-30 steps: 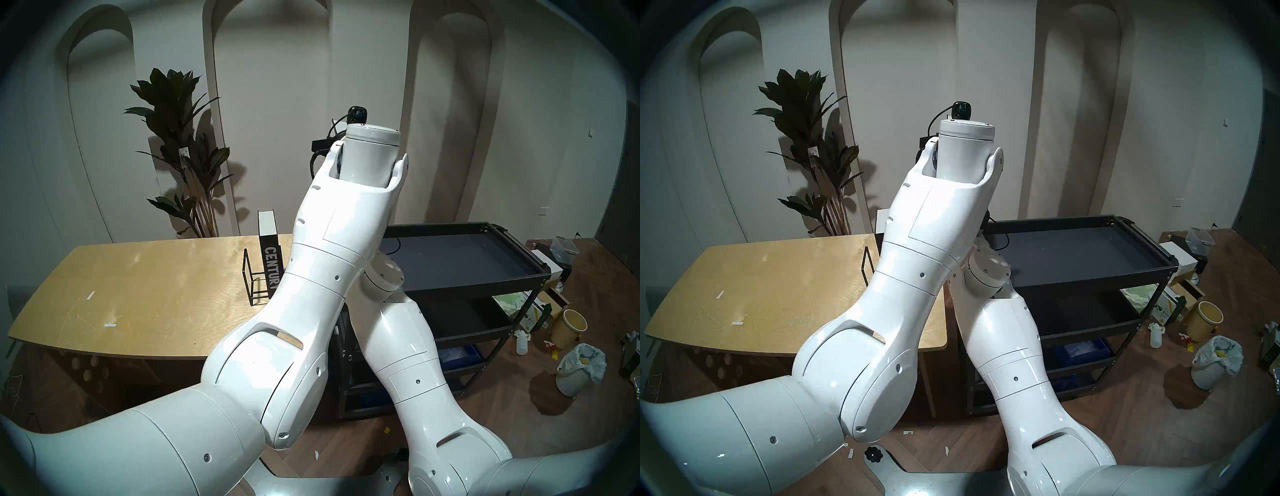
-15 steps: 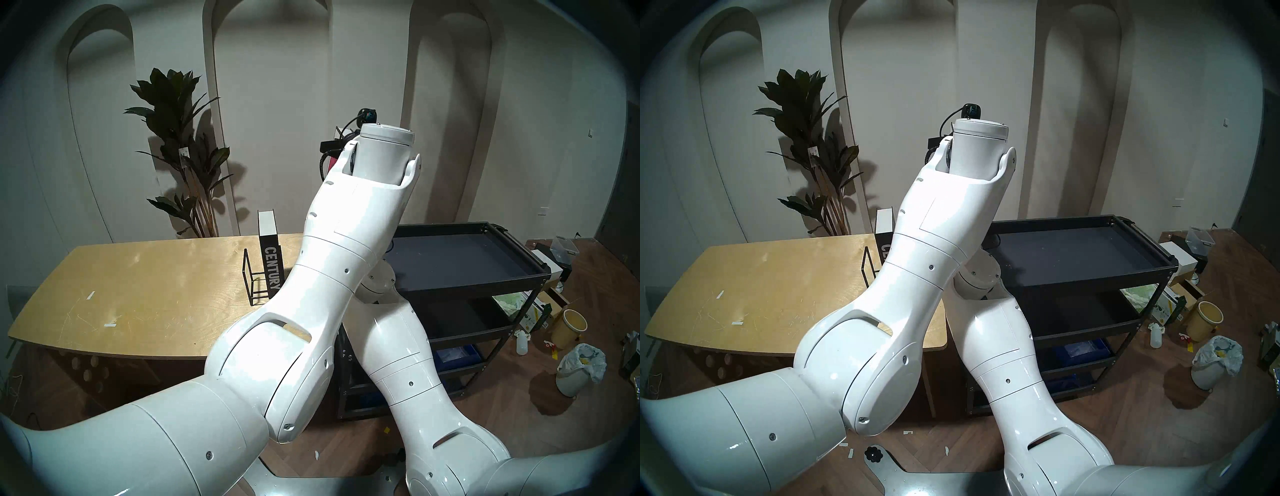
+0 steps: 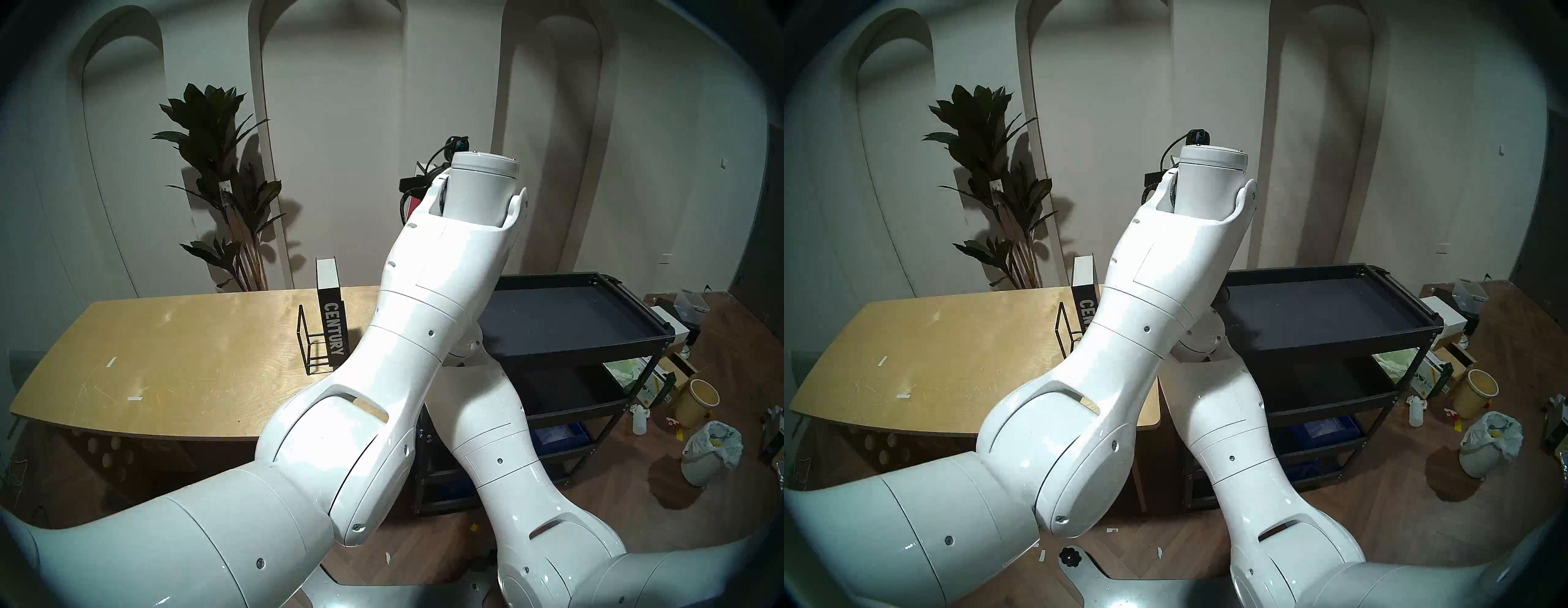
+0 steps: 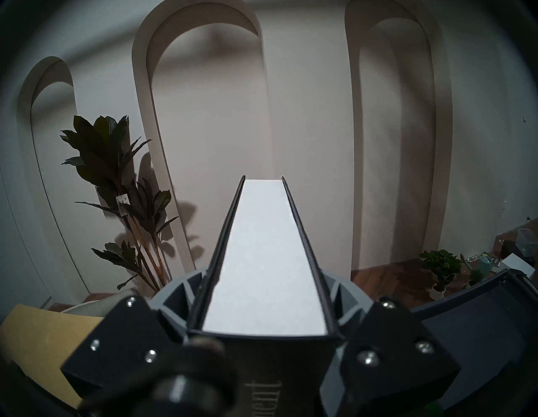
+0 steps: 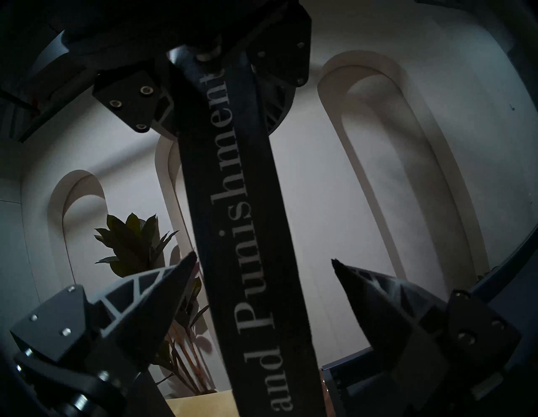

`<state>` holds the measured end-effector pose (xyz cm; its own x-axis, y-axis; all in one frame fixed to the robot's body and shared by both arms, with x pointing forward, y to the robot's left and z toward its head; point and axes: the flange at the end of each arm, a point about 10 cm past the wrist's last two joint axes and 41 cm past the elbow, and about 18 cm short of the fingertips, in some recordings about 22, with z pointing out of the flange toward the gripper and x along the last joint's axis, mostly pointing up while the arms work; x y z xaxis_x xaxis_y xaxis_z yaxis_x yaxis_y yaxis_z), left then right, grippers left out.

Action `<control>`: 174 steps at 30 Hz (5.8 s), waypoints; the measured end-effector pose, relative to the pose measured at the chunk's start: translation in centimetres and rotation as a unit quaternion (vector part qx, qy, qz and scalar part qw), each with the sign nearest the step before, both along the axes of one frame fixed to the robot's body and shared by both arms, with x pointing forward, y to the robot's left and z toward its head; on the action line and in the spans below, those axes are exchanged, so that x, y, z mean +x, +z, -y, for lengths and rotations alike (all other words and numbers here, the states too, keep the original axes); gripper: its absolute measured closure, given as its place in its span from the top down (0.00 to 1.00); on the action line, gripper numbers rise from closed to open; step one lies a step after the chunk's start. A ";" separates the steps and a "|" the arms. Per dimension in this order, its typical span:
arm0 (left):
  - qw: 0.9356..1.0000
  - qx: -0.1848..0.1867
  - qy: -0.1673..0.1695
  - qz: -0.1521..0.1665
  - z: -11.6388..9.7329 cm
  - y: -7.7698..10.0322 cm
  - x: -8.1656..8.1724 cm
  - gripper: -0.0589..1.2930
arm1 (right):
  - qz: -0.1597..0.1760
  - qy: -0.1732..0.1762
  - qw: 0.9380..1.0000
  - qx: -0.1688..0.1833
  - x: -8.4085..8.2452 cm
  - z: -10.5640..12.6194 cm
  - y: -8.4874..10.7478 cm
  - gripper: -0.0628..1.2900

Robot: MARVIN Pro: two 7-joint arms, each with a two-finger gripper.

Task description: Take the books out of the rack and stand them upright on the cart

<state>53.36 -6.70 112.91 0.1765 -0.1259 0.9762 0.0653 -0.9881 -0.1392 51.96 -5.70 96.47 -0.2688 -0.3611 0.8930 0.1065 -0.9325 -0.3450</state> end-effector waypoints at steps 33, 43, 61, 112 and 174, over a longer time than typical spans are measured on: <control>0.997 0.013 -0.049 0.060 3.3 2.9 -2.8 0.96 | -0.019 -0.092 0.994 -0.048 2.3 0.6 0.9 0.44; 0.983 -0.053 -0.053 0.169 0.9 11.7 -5.3 0.96 | -0.035 -0.118 0.990 -0.069 3.7 2.7 2.0 0.44; 0.962 -0.120 0.146 0.199 -19.5 13.9 -2.1 0.96 | -0.056 -0.165 0.977 -0.125 5.9 13.8 1.7 0.44; 0.984 -0.138 0.092 -0.058 -38.3 -13.3 -4.4 0.96 | -0.071 0.121 0.968 -0.206 6.0 26.2 -6.2 0.44; 0.993 -0.099 -0.030 -0.047 -40.2 -16.9 -7.6 0.96 | 0.024 0.013 0.992 -0.122 7.2 26.8 -10.0 0.44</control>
<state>45.79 33.51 95.98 0.2659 0.0543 0.9625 0.0006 -0.9984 0.0562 59.14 -32.45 86.46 -0.3067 -0.1434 0.9410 0.1415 -0.9845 -0.1039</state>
